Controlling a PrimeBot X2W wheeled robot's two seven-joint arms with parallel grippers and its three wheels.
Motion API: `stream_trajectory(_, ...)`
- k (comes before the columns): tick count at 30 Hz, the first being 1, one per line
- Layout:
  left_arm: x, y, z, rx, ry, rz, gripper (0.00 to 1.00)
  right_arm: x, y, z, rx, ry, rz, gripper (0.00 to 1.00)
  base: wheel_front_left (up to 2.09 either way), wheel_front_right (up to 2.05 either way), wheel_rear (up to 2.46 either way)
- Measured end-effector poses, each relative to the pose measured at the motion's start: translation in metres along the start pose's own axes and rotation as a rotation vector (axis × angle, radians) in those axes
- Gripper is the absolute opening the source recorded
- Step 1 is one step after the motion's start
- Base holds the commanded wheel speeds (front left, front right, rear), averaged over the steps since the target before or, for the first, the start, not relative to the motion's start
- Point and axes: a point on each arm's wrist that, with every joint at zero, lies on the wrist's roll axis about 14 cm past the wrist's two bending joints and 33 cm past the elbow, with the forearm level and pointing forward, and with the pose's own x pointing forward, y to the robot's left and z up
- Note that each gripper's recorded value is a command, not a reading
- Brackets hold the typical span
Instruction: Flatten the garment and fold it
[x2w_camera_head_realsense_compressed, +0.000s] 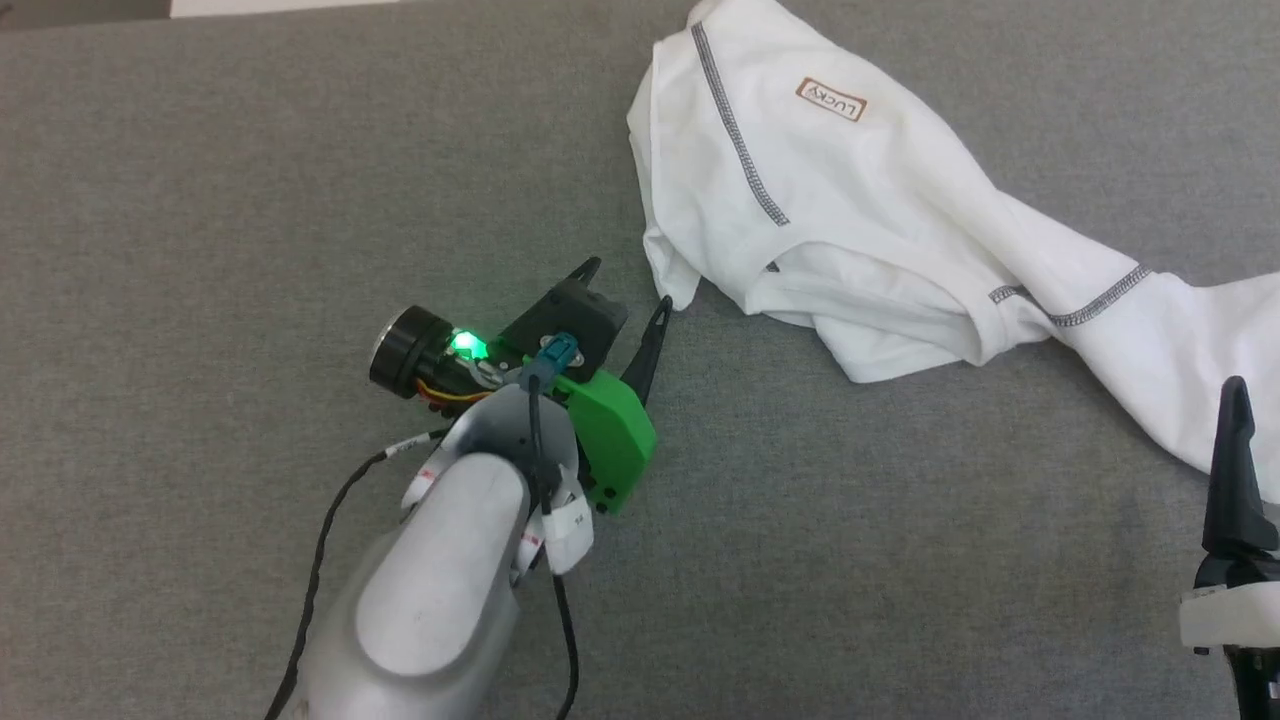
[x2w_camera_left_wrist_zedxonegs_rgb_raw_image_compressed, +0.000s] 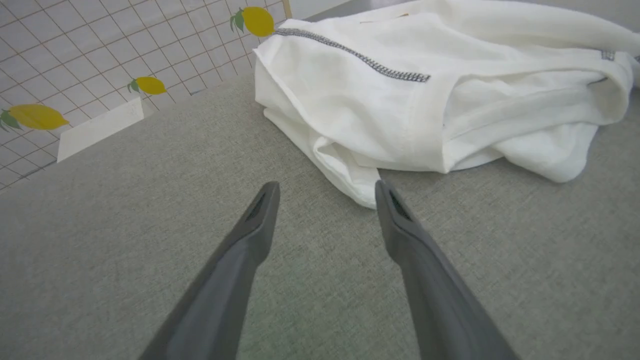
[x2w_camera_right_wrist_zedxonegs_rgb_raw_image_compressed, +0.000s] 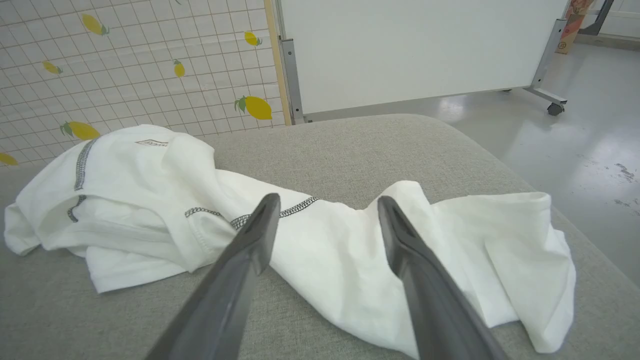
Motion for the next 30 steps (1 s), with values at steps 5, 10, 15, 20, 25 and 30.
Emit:
stream_trajectory(5,0.019,-0.002,-0.012,-0.002,0.027,-0.024,1.00,0.005,0.000,-0.009,0.001,0.024,-0.005,1.00,0.00,0.00,0.00)
stream_trajectory(10,0.035,-0.004,-0.020,-0.010,0.045,-0.035,1.00,0.007,-0.005,-0.018,-0.006,0.050,-0.021,1.00,0.00,0.00,0.00)
stream_trajectory(15,0.045,-0.012,-0.033,-0.024,0.091,-0.050,0.00,0.007,-0.010,-0.024,-0.009,0.064,-0.035,1.00,0.00,0.00,0.00)
stream_trajectory(20,0.042,-0.004,-0.010,-0.038,-0.009,0.002,0.00,0.003,-0.013,-0.022,0.005,0.056,-0.045,1.00,0.00,0.00,0.00)
stream_trajectory(25,0.011,0.017,0.027,-0.076,-0.151,0.103,0.00,0.000,-0.010,-0.010,0.020,0.018,-0.035,1.00,0.00,0.00,0.00)
stream_trajectory(30,-0.051,0.058,0.048,-0.071,-0.248,0.286,0.00,-0.007,-0.003,0.001,0.035,-0.005,-0.008,1.00,0.00,0.00,0.00)
